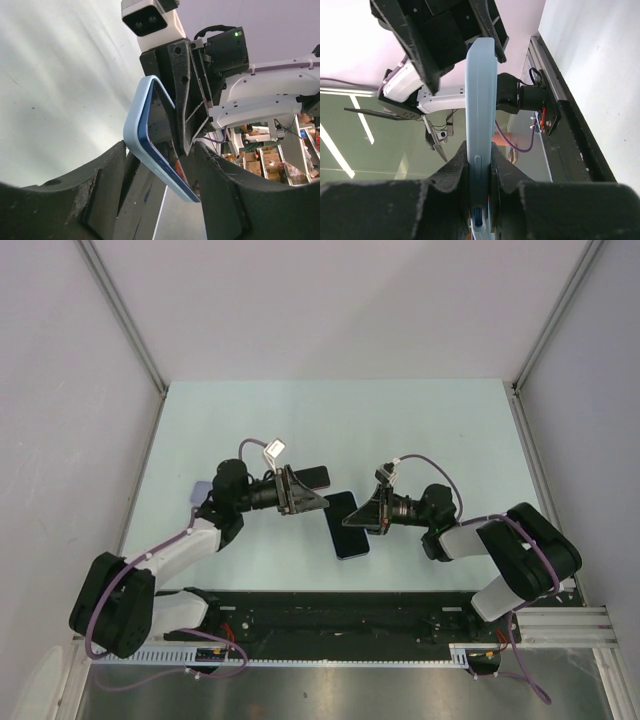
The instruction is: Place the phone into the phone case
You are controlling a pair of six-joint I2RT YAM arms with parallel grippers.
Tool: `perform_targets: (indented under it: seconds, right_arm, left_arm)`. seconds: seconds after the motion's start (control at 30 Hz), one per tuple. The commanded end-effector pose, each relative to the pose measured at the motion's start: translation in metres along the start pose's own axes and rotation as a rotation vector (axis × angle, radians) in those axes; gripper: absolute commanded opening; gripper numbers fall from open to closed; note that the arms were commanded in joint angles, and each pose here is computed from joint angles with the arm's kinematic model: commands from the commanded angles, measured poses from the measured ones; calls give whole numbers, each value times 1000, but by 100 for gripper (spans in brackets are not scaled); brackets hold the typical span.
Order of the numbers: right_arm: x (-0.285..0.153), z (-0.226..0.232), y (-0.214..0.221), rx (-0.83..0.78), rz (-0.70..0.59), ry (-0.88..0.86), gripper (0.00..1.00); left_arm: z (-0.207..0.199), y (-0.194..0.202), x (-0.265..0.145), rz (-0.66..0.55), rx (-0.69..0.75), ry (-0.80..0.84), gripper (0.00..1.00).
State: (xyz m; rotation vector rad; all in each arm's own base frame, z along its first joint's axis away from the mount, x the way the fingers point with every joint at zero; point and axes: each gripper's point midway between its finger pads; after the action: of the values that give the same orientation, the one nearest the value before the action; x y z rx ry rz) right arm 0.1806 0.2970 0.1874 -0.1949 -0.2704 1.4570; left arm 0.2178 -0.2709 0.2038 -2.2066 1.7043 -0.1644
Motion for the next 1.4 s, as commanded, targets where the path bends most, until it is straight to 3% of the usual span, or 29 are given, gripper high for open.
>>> perform_targets:
  seconds: [0.0, 0.1, 0.3, 0.43, 0.63, 0.67, 0.73, 0.77, 0.8, 0.83, 0.87, 0.9, 0.97, 1.0, 1.03, 1.07, 1.1, 1.2, 1.23, 1.3, 1.37]
  right_arm:
    - [3, 69, -12, -277, -59, -227, 1]
    - [3, 76, -13, -284, -70, -240, 1]
    - [3, 82, -16, -279, -83, -253, 0]
    - [3, 88, -16, -287, -81, -265, 1]
    - [1, 98, -14, -297, -81, -284, 1]
    - [1, 99, -14, -299, -81, -288, 2]
    - [1, 101, -14, -303, -76, -293, 3]
    - [1, 102, -13, -304, -74, -293, 8]
    - [1, 101, -13, -301, -74, -292, 13]
    - [2, 100, -14, -302, -77, -290, 25]
    - [2, 99, -15, -301, -79, -288, 30]
    - [3, 97, -15, -295, -77, -285, 34]
    - [3, 95, -16, -295, -84, -279, 37]
    - [3, 95, -17, -295, -87, -278, 36]
    - [3, 94, -17, -297, -89, -276, 31]
    - [4, 93, -19, -294, -96, -274, 24]
    - [4, 92, -19, -289, -100, -272, 11]
    - [3, 96, -23, -286, -121, -278, 1]
    - [2, 99, -25, -288, -135, -282, 0]
    - [1, 101, -30, -284, -155, -283, 0]
    - [-1, 101, -36, -276, -182, -280, 0]
  left_arm:
    - [-7, 4, 0, 22, -10, 62, 59]
    - [-9, 7, -1, 25, -8, 69, 57]
    - [-23, 8, -3, 17, 14, 118, 67]
    - [-26, 5, -3, 4, 12, 136, 60]
    - [-34, 5, 0, 9, -40, 219, 33]
    - [-36, 6, 0, 18, -73, 230, 22]
    - [-38, 8, 2, 29, -70, 262, 10]
    - [-41, 8, 2, 38, -75, 270, 0]
    - [-40, 8, 3, 37, -79, 269, 0]
    - [-41, 10, 3, 39, -80, 270, 0]
    - [-41, 7, 3, 23, -66, 262, 0]
    - [-30, 10, 6, 31, -106, 205, 0]
    - [-26, 1, 7, -8, -28, 142, 0]
    - [-13, 6, 7, 6, -64, 68, 0]
    - [-15, 2, 6, -8, -12, 50, 0]
    - [-20, -1, 4, -29, 13, 43, 0]
    - [-17, 1, 2, -22, -1, 13, 0]
    - [-23, 4, -2, -9, 18, 7, 24]
    - [-22, 7, -3, -1, 10, 6, 38]
    - [-18, 16, -5, 15, -4, 5, 53]
    - [-18, 23, -5, 29, -12, 10, 56]
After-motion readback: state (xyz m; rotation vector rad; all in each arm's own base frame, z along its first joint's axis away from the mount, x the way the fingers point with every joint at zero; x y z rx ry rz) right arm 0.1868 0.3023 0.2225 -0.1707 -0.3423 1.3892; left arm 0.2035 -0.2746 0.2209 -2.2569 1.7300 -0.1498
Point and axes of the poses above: each gripper's point midway between its finger pads, its own x axis out along the fingers, its own z axis along the line the jaws close on, y = z × x, and after that the axes turned 10 degrees about -x, right-handed
